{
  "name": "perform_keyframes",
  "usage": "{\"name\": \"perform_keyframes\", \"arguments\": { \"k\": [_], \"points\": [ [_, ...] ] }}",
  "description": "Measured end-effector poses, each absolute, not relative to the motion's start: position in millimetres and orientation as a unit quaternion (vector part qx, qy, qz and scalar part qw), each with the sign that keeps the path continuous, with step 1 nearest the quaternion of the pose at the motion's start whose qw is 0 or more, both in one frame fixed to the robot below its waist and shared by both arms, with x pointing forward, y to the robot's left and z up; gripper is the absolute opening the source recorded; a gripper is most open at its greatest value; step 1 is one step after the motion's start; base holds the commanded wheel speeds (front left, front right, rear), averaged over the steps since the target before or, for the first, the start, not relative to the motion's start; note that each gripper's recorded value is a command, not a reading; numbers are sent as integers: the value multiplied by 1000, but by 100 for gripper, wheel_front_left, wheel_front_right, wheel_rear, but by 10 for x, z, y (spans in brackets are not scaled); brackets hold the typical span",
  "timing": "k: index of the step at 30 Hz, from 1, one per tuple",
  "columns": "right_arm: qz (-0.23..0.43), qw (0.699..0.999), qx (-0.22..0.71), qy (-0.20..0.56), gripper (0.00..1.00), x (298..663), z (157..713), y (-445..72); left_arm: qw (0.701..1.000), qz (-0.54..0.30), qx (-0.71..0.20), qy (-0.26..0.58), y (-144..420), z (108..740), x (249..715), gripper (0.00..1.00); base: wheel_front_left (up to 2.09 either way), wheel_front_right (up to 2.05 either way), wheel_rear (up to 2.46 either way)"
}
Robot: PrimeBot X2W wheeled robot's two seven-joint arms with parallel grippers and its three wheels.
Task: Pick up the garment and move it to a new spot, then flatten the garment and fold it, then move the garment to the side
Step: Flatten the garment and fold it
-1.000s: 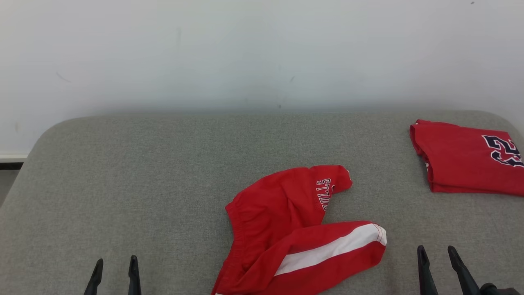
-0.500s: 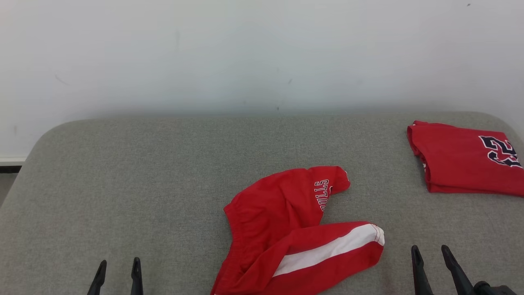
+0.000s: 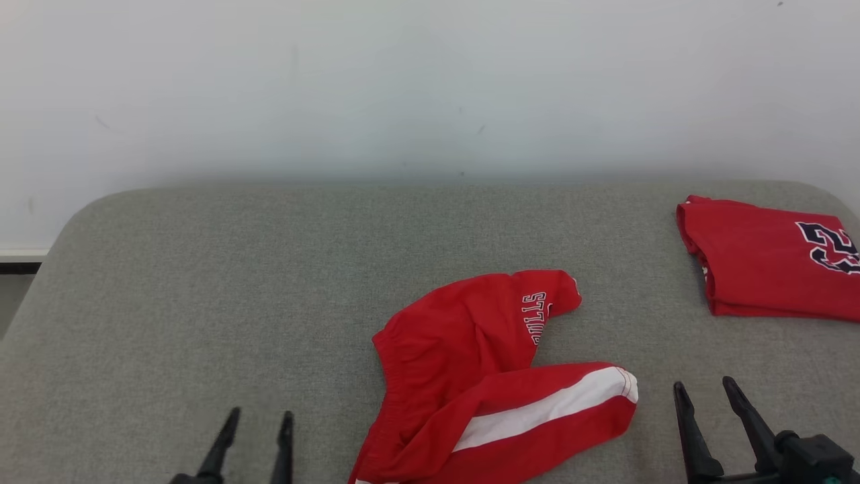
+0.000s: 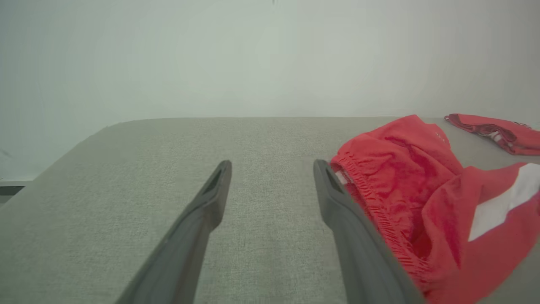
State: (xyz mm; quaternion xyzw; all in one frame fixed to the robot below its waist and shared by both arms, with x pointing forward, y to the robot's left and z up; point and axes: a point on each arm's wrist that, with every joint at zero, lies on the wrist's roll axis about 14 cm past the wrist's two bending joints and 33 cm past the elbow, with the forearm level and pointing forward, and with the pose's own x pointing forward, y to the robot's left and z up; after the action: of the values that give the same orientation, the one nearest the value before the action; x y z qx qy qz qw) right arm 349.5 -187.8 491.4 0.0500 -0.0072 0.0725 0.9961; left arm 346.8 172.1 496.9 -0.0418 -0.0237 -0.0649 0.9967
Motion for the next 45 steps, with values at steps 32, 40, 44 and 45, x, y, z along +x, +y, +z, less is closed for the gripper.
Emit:
{"name": "perform_keyframes", "arguments": {
  "k": [32,40,44,45],
  "points": [
    [177,975,-2,138,100,3896,4215,-1499,947,-278,-37,159,769,4067,3248,100,0,0,0],
    [191,970,14,146,0,4008,4169,-1358,943,-280,-65,165,697,4070,3292,0,0,0,0],
    [204,970,18,127,0,4030,4286,-1282,948,-267,-105,139,697,4263,3395,0,0,0,0],
    [208,971,16,119,0,4038,4336,-1274,949,-265,-112,130,708,4323,3428,0,0,0,0]
  ]
}}
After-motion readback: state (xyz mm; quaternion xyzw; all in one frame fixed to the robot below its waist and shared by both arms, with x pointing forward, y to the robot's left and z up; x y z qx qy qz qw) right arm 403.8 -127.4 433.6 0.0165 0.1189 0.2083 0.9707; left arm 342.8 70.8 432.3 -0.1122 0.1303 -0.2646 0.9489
